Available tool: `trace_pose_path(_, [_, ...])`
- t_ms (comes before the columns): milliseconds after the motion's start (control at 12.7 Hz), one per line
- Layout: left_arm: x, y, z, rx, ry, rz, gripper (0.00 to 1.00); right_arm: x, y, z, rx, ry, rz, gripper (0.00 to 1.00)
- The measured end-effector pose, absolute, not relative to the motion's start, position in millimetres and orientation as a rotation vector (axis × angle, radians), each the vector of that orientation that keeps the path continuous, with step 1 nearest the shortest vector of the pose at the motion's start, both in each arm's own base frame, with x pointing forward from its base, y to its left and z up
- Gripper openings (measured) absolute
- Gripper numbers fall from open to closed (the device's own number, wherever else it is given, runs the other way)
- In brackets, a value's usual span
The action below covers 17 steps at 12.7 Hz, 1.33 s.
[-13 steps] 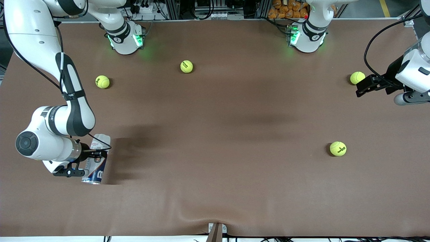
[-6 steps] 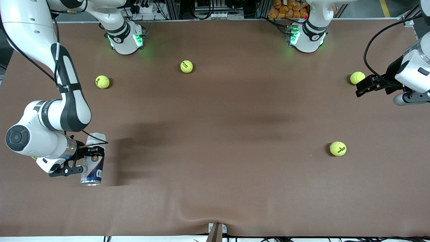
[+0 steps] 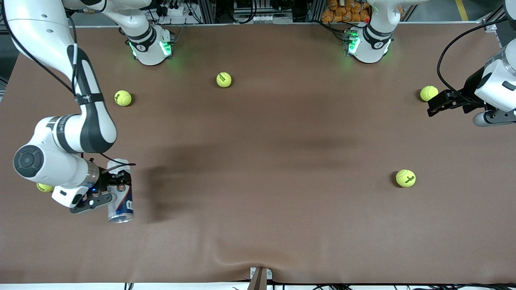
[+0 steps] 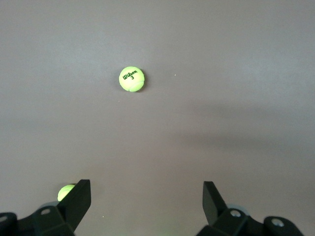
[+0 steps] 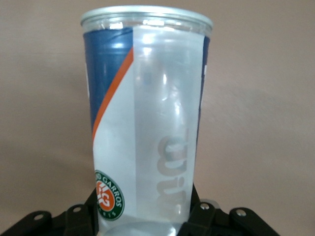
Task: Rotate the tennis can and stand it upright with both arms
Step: 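Close the right gripper around the tennis can body and lift it, then carry the can with the right gripper to the table middle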
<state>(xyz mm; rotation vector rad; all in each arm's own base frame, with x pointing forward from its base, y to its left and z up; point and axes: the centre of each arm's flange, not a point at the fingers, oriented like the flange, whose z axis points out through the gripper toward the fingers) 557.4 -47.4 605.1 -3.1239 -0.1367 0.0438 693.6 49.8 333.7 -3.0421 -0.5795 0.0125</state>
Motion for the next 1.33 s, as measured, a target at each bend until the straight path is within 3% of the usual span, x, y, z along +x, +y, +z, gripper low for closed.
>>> trace_pose_path(549, [558, -50, 607, -3.126, -0.131, 0.029, 1.0, 657, 230, 355, -2.902, -1.078, -0.026, 0.67])
trace_pose_path(942, [558, -50, 606, -3.125, -0.13, 0.035, 1.0, 587, 367, 343, -2.761, -1.402, 0.046, 0.67])
trace_pose_path(1334, [562, -49, 594, -3.124, -0.132, 0.069, 1.0, 525, 448, 291, -2.648, -1.624, 0.17, 0.68])
